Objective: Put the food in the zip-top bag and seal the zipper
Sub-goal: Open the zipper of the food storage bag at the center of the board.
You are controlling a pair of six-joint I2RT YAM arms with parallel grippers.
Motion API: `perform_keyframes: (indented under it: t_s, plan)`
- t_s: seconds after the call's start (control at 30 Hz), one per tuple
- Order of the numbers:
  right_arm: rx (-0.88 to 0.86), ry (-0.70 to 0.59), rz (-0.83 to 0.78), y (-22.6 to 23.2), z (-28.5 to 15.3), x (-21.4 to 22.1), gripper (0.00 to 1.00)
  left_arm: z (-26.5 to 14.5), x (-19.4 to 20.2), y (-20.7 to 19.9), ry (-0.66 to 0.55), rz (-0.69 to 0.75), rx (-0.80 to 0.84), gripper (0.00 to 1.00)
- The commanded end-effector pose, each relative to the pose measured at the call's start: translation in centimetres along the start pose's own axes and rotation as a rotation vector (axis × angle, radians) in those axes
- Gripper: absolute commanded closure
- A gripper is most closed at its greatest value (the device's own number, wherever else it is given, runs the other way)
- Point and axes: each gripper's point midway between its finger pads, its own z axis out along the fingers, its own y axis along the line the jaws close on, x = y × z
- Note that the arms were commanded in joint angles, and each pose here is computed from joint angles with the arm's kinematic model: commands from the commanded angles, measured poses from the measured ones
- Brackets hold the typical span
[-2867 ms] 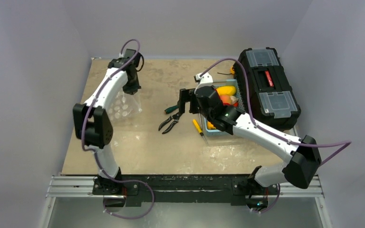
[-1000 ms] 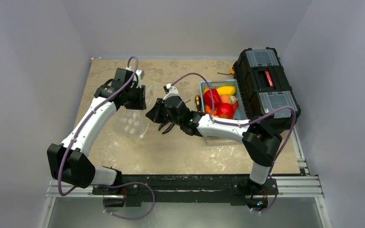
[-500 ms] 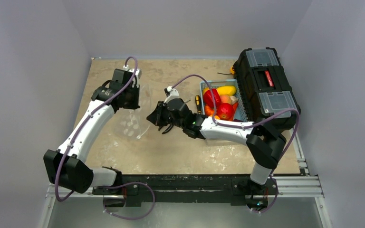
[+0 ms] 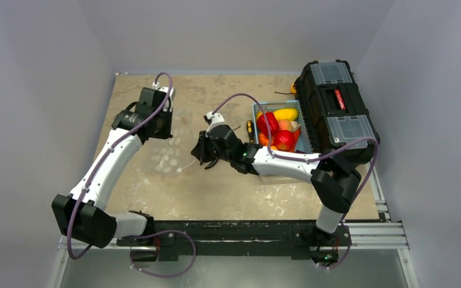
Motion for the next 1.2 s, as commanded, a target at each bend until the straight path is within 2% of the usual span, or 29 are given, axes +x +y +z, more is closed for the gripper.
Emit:
perform_keyframes:
  t_s: [0.0,0.2,0.33,0.47,0.6,0.67,0.83,1.0,1.17]
  plan:
    - [-0.057,0.015,-0.070,1.9,-0.4,-0.9,0.99,-1.1,1.0,-0.8,0.086,0.036,0.051,1.00]
    - [-0.068,0.023,-0.104,1.4,-0.7,-0.2,0.82,-0.2,2.6,0.2,0.048,0.043,0.006,1.00]
    - [-0.061,0.020,-0.134,1.5,-1.6,-0.8,0.65,-0.1,3.1,0.2,0.055,0.043,0.007,1.00]
    - [-0.058,-0.033,-0.172,1.9,-3.8,-2.7,0.47,0.1,3.2,1.2,0.071,0.056,-0.053,1.00]
    - [0.042,-0.129,-0.229,0.2,-6.7,-5.3,0.28,0.0,3.3,1.1,0.076,0.050,-0.045,1.00]
    - [0.086,-0.162,-0.254,-0.6,-7.9,-6.1,0.25,0.0,3.2,1.0,0.070,0.046,-0.042,1.00]
    - [0.181,-0.252,-0.269,-2.4,-11.1,-8.0,0.07,0.2,3.3,0.9,0.074,0.041,-0.039,1.00]
    - [0.310,-0.348,-0.219,-5.6,-13.5,-9.6,0.03,0.1,3.3,0.4,0.079,0.036,-0.008,1.00]
    - [0.480,-0.353,-0.074,-11.8,-15.2,-10.3,0.04,-0.2,3.3,-0.3,0.073,0.035,0.033,1.00]
